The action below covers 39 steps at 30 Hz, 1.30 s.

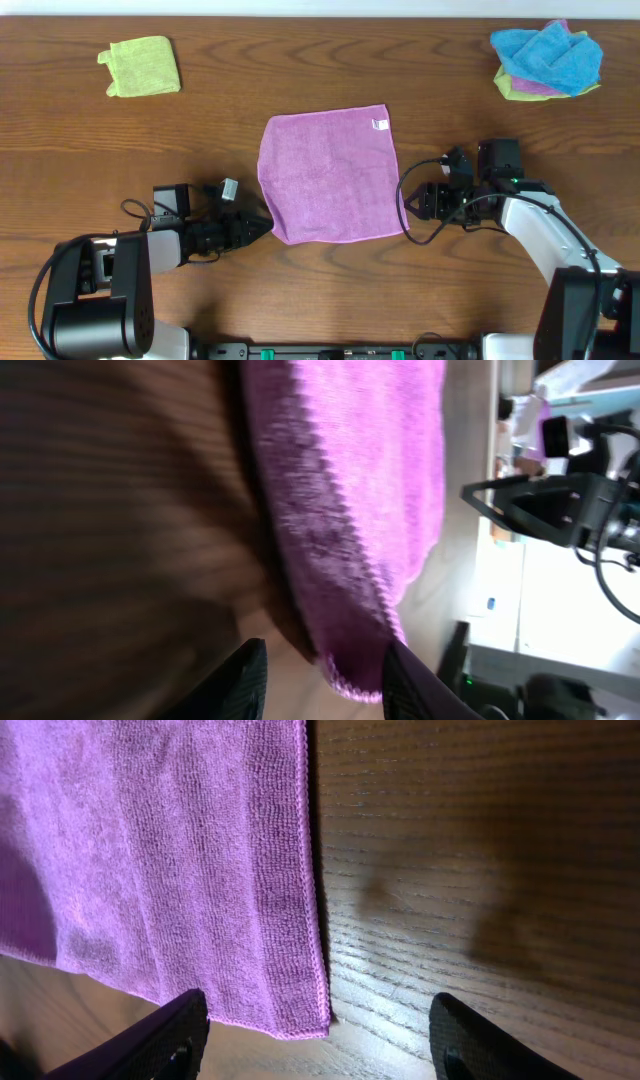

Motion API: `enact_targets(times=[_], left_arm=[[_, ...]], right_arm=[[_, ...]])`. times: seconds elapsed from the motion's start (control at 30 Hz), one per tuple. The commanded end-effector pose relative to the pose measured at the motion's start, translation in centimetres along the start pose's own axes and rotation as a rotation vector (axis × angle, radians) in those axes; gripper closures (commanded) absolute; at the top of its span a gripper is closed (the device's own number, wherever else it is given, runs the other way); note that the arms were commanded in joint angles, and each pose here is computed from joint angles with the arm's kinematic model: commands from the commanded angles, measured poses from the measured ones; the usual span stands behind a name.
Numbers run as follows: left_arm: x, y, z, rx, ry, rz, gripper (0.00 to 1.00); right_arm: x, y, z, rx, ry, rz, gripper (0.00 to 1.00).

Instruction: Fold the cloth

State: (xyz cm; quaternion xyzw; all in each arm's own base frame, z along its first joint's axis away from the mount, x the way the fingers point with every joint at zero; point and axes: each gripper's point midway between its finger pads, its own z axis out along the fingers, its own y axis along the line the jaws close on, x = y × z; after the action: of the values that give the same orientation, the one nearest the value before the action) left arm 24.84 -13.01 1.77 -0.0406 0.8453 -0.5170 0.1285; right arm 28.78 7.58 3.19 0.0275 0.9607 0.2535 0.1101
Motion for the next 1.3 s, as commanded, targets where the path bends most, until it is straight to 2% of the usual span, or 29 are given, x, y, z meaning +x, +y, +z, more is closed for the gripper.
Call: enact_targets(times=[0.0,0.27,0.5,1.03,1.27], left_arm=[[0.5,-1.3,0.0,0.091,0.024,0.000,0.61],[0.2,-2.4,-0.1,0.148,0.024,-0.021,0.60],[-0.1,-2.3,-0.1,0.140,0.014,-0.016,0.60],[0.8,1.7,0.0,-0.082,0.017,0.023,0.60],[0.7,1.8,0.0,-0.088,0.012,0.036,0.60]], right_arm=[[0.2,0.0,0.1,-0.018,0.005,-0.012,0.28],[0.1,0.0,0.1,-0.018,0.002,-0.014,0.29],[0.0,0.0,0.1,-0.018,-0.001,-0.015,0.32],[0.1,-0.5,0.1,0.011,0.000,-0.043,0.32],[0.7,-0.8,0.8,0.013,0.023,-0.037,0.34]])
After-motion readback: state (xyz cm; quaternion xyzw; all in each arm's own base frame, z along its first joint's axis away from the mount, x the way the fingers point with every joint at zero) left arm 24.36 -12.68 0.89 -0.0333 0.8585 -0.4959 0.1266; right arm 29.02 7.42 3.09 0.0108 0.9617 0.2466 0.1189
